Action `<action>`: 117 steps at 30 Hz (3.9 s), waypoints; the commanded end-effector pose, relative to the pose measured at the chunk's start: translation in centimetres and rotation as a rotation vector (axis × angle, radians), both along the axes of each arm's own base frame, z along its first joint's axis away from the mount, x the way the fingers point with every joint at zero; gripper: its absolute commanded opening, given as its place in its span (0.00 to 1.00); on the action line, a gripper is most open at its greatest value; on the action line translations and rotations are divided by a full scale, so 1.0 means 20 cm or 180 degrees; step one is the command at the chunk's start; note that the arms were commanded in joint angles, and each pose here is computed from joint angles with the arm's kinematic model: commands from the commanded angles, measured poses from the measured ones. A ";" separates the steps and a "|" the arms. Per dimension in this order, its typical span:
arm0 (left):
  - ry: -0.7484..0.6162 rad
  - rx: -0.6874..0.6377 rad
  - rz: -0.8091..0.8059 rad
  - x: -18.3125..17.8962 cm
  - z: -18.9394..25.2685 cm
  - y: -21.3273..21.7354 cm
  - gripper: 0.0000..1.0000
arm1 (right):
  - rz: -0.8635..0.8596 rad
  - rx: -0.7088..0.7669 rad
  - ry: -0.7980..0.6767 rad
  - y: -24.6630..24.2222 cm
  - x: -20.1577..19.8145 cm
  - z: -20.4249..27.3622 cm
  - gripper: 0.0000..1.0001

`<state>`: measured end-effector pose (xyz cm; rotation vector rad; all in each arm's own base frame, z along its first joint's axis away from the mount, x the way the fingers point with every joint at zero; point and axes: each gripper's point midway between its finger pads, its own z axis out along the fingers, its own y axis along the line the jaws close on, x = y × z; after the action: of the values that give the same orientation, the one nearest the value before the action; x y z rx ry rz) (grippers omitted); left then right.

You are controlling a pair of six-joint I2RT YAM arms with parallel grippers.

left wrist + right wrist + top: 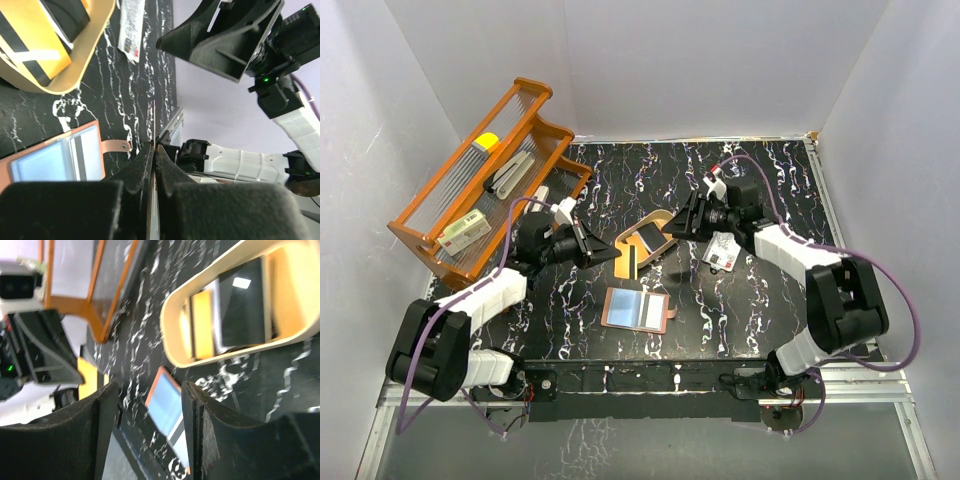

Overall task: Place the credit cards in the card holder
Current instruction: Insert the credit card into the card holder.

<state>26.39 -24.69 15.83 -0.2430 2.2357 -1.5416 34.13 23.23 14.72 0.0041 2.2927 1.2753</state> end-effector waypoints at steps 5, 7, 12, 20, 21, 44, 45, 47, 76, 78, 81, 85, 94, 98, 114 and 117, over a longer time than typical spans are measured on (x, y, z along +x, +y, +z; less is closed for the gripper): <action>-0.0011 -0.0561 -0.0171 -0.11 0.16 -0.02 0.00 | 0.0376 0.0854 -0.0230 0.24 -0.27 0.33 0.53; 0.0020 -0.0653 -0.0174 -0.12 0.17 -0.02 0.00 | 0.0428 0.0886 -0.0220 0.28 -0.30 0.35 0.52; 0.0016 -0.0805 -0.0198 -0.14 0.19 -0.03 0.00 | 0.0509 0.0916 -0.0186 0.38 -0.35 0.36 0.52; 0.0018 -0.0857 -0.0205 -0.15 0.19 -0.03 0.00 | 0.0531 0.0969 -0.0155 0.41 -0.40 0.35 0.36; 0.0029 -0.0848 -0.0203 -0.15 0.19 -0.02 0.00 | 0.0536 0.0978 -0.0165 0.41 -0.40 0.36 0.29; 0.0560 0.1186 0.0303 -0.21 -0.37 0.27 0.40 | 0.0013 0.0102 -0.0038 0.40 -0.44 0.07 0.00; 0.0587 0.1223 0.0292 -0.22 -0.39 0.28 0.37 | 0.0012 0.0073 -0.0034 0.40 -0.44 0.05 0.00; 0.0646 0.1289 0.0262 -0.24 -0.42 0.29 0.32 | 0.0025 0.0019 -0.0004 0.41 -0.45 0.01 0.00; 0.1115 0.1011 -0.0167 -0.42 -0.73 0.22 0.01 | 0.0280 -0.0162 0.0432 0.35 -0.61 -0.40 0.00; 0.1136 0.1045 -0.0167 -0.43 -0.74 0.23 0.02 | 0.0297 -0.0123 0.0449 0.35 -0.61 -0.40 0.00; 0.1186 0.1115 -0.0162 -0.45 -0.76 0.25 0.02 | 0.0300 -0.0092 0.0459 0.34 -0.61 -0.39 0.00; 0.1201 0.1198 -0.0141 -0.46 -0.77 0.27 0.02 | 0.0259 -0.0118 0.0466 0.31 -0.61 -0.38 0.00; 0.1222 0.1190 -0.0110 -0.47 -0.76 0.27 0.02 | 0.0249 -0.0105 0.0534 0.28 -0.62 -0.41 0.00; 0.1264 0.1176 -0.0089 -0.49 -0.78 0.27 0.02 | 0.0239 -0.0021 0.0596 0.27 -0.63 -0.43 0.00; 0.1324 0.1173 -0.0080 -0.51 -0.80 0.27 0.02 | 0.0295 0.0237 0.0672 0.29 -0.64 -0.43 0.00; 0.1321 0.1173 -0.0082 -0.51 -0.80 0.27 0.02 | 0.0258 0.0220 0.0674 0.28 -0.63 -0.44 0.00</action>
<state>17.84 -20.00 1.21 -0.4308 2.7275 -1.1966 20.83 28.64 5.34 0.0817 2.5032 1.4277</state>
